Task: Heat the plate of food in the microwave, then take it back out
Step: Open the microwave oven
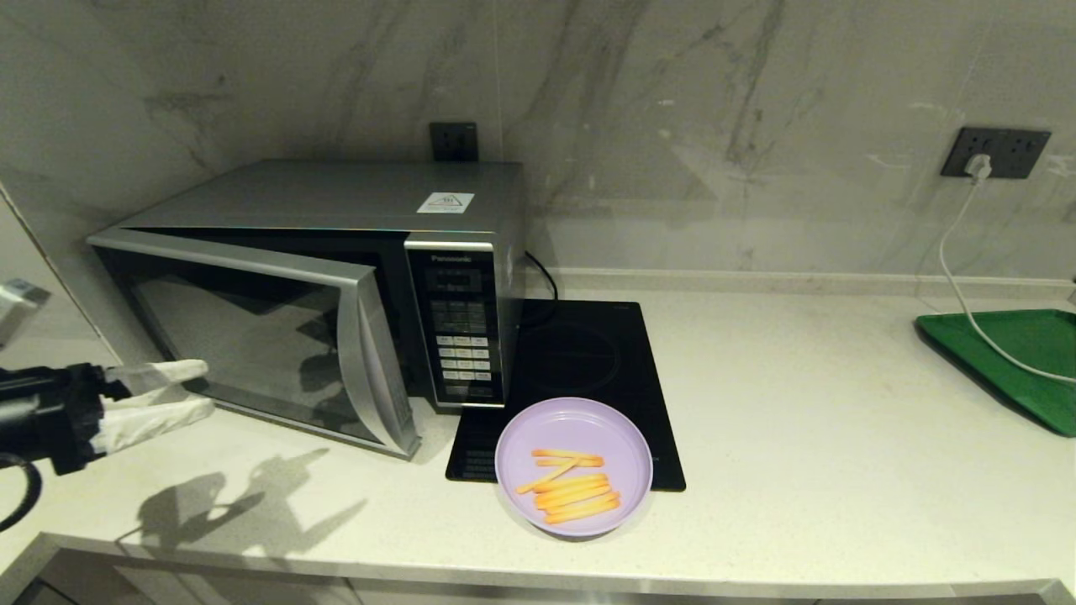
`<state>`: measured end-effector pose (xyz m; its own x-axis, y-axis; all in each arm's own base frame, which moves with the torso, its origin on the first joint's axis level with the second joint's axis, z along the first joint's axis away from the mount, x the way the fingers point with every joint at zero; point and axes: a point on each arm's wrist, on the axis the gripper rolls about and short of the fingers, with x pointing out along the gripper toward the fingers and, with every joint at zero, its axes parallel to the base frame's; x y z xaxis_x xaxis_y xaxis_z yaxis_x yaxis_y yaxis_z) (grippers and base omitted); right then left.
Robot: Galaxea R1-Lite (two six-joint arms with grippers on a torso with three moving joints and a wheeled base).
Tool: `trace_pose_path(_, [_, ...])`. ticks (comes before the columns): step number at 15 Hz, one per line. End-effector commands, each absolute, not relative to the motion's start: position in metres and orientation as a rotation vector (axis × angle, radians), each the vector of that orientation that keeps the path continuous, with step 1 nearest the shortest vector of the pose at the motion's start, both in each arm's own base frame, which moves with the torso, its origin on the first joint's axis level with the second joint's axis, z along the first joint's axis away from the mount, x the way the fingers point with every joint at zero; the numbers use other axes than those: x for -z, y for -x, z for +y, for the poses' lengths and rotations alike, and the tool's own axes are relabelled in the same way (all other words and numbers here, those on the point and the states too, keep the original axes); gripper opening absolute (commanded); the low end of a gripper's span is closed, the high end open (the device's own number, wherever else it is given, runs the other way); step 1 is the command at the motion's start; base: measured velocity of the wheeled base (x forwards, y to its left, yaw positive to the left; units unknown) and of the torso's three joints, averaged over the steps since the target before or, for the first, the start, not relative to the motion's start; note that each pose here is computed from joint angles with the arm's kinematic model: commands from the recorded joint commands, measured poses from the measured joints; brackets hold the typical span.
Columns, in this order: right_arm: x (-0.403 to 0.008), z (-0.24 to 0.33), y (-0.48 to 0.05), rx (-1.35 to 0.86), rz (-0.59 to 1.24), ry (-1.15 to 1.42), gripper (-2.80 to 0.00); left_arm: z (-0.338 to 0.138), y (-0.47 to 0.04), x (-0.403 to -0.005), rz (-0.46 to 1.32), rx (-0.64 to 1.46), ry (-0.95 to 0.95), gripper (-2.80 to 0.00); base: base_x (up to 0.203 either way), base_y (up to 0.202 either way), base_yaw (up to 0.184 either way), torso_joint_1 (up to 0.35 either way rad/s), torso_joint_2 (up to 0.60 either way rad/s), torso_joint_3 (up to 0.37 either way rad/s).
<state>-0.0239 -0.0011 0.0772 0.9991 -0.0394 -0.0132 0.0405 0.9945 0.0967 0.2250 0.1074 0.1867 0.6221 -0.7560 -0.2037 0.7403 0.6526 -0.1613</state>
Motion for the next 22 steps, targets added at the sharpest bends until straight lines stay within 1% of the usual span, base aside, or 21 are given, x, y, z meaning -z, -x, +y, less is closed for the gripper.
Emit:
trace_pose_path(1, [-0.077, -0.001, 0.024, 0.039, 0.011, -0.098, -2.8, 0.078, -0.152, -0.256, 0.144, 0.719, -0.12, 0.0, 0.0, 0.0, 0.0, 0.0, 0.0, 0.0])
trace_pose_path(2, [-0.077, -0.001, 0.024, 0.04, 0.01, -0.098, -2.8, 0.064, -0.127, -0.278, 0.14, 0.638, -0.102, 0.0, 0.0, 0.0, 0.0, 0.0, 0.0, 0.0])
trace_pose_path(3, [-0.077, -0.001, 0.024, 0.041, 0.012, -0.098, -2.8, 0.049, -0.105, -0.298, 0.156, 0.536, -0.011, 0.0, 0.0, 0.0, 0.0, 0.0, 0.0, 0.0])
trace_pose_path(4, [-0.077, -0.001, 0.024, 0.04, 0.011, -0.098, -2.8, 0.038, -0.091, -0.312, 0.162, 0.415, 0.063, 0.0, 0.0, 0.0, 0.0, 0.0, 0.0, 0.0])
trace_pose_path(5, [-0.077, -0.001, 0.024, 0.04, 0.01, -0.098, -2.8, 0.033, -0.084, -0.322, 0.159, 0.25, 0.097, 0.0, 0.0, 0.0, 0.0, 0.0, 0.0, 0.0])
trace_pose_path(6, [-0.077, -0.001, 0.024, 0.041, 0.011, -0.098, -2.8, 0.032, -0.083, -0.327, 0.151, 0.1, 0.075, 0.0, 0.0, 0.0, 0.0, 0.0, 0.0, 0.0])
trace_pose_path(7, [-0.077, -0.001, 0.024, 0.04, 0.01, -0.098, -2.8, 0.032, -0.085, -0.332, 0.136, -0.024, 0.004, 0.0, 0.0, 0.0, 0.0, 0.0, 0.0, 0.0])
trace_pose_path(8, [-0.077, -0.001, 0.024, 0.041, 0.012, -0.098, -2.8, 0.031, -0.087, -0.338, 0.094, -0.102, -0.072, 0.0, 0.0, 0.0, 0.0, 0.0, 0.0, 0.0])
trace_pose_path(9, [-0.077, -0.001, 0.024, 0.04, 0.012, -0.098, -2.8, 0.031, -0.091, -0.342, 0.05, -0.12, -0.13, 0.0, 0.0, 0.0, 0.0, 0.0, 0.0, 0.0])
trace_pose_path(12, [-0.077, -0.001, 0.024, 0.04, 0.01, -0.098, -2.8, 0.047, -0.132, -0.331, 0.156, -0.124, -0.225, 0.0, 0.0, 0.0, 0.0, 0.0, 0.0, 0.0])
trace_pose_path(15, [-0.077, -0.001, 0.024, 0.04, 0.01, -0.098, -2.8, 0.05, -0.186, -0.328, 0.2, -0.062, -0.192, 0.0, 0.0, 0.0, 0.0, 0.0, 0.0, 0.0])
trace_pose_path(16, [-0.077, -0.001, 0.024, 0.039, 0.011, -0.098, -2.8, 0.044, -0.202, -0.334, 0.185, -0.029, -0.169, -2.8, 0.0, 0.0, 0.0, 0.0, 0.0, 0.0])
trace_pose_path(18, [-0.077, -0.001, 0.024, 0.04, 0.01, -0.098, -2.8, 0.03, -0.23, -0.349, 0.146, 0.04, -0.127, -2.8, 0.0, 0.0, 0.0, 0.0, 0.0, 0.0])
trace_pose_path(20, [-0.077, -0.001, 0.024, 0.04, 0.01, -0.098, -2.8, 0.019, -0.244, -0.372, 0.105, 0.086, -0.1, -2.8, 0.0, 0.0, 0.0, 0.0, 0.0, 0.0])
trace_pose_path(22, [-0.077, -0.001, 0.024, 0.041, 0.012, -0.098, -2.8, 0.009, -0.247, -0.392, 0.15, 0.128, -0.047, -2.8, 0.0, 0.0, 0.0, 0.0, 0.0, 0.0])
